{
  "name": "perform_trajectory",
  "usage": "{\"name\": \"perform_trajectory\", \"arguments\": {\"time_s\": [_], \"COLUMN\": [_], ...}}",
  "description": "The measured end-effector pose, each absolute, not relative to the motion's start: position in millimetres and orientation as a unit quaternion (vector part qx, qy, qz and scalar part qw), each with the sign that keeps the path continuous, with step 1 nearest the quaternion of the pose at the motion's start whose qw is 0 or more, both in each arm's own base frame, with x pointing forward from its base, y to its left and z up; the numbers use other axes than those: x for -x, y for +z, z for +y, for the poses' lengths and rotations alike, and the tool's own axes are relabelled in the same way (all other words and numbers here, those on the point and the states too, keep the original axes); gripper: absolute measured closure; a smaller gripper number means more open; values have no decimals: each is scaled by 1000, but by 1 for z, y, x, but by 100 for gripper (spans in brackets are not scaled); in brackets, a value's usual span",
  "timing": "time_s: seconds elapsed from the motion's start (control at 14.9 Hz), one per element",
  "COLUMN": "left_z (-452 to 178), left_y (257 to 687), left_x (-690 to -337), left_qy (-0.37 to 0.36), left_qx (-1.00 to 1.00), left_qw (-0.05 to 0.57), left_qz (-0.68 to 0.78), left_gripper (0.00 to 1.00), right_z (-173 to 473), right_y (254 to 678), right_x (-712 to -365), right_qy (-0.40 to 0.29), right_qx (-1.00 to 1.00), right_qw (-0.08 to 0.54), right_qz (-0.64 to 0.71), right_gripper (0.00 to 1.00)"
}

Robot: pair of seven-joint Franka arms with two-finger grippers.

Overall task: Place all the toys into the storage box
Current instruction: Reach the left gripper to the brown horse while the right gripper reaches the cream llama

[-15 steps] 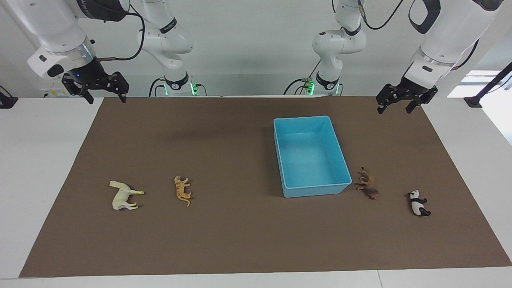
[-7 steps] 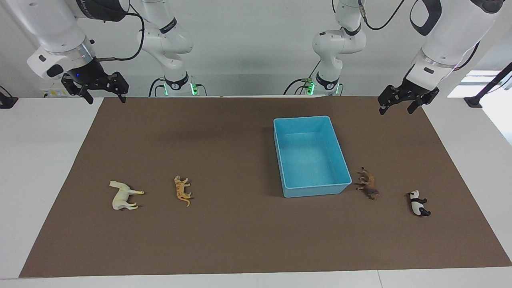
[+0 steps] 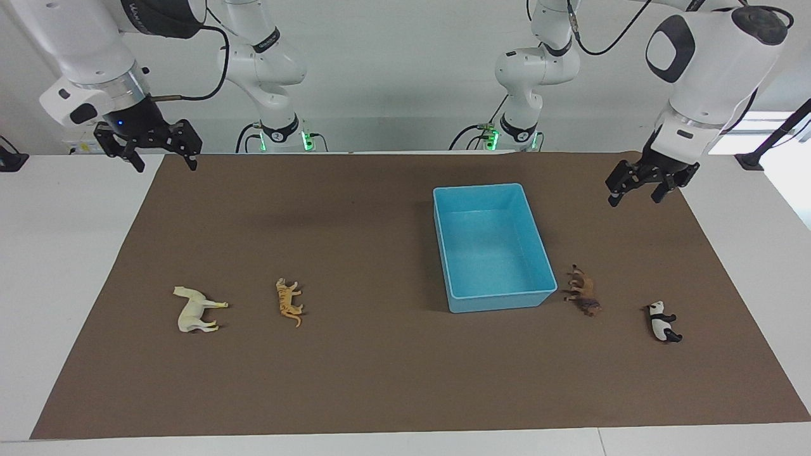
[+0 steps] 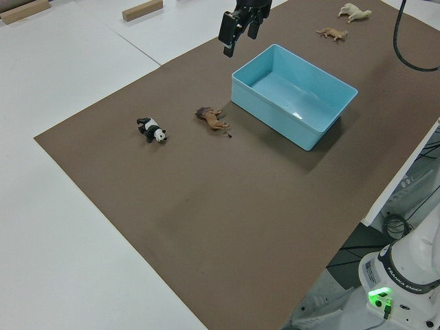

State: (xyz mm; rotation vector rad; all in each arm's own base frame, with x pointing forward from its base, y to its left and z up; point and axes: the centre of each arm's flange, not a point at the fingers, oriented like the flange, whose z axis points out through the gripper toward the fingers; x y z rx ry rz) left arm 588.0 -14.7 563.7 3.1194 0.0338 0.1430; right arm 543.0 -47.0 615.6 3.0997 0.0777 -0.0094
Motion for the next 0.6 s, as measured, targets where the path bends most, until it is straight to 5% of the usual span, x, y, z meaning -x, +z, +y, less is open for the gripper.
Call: {"name": "perform_trajectory", "arguments": {"time_s": [0.34,0.6], "left_z": [-4,-2], "left_y": [448,388], "left_x": [-657,-676], "left_qy": [84,84], "left_qx": [-996,-996], "left_qw": [17,20], "left_qz": [19,23], "left_gripper": [0,0], "right_z": [-59,-76], "right_y": [533,458], "right_x": [-582,-622], "right_qy": [22,35], "right_qx": [-999,-999], "right_qw": [22,21], "right_qz": [26,33], "right_gripper": [0,0]}}
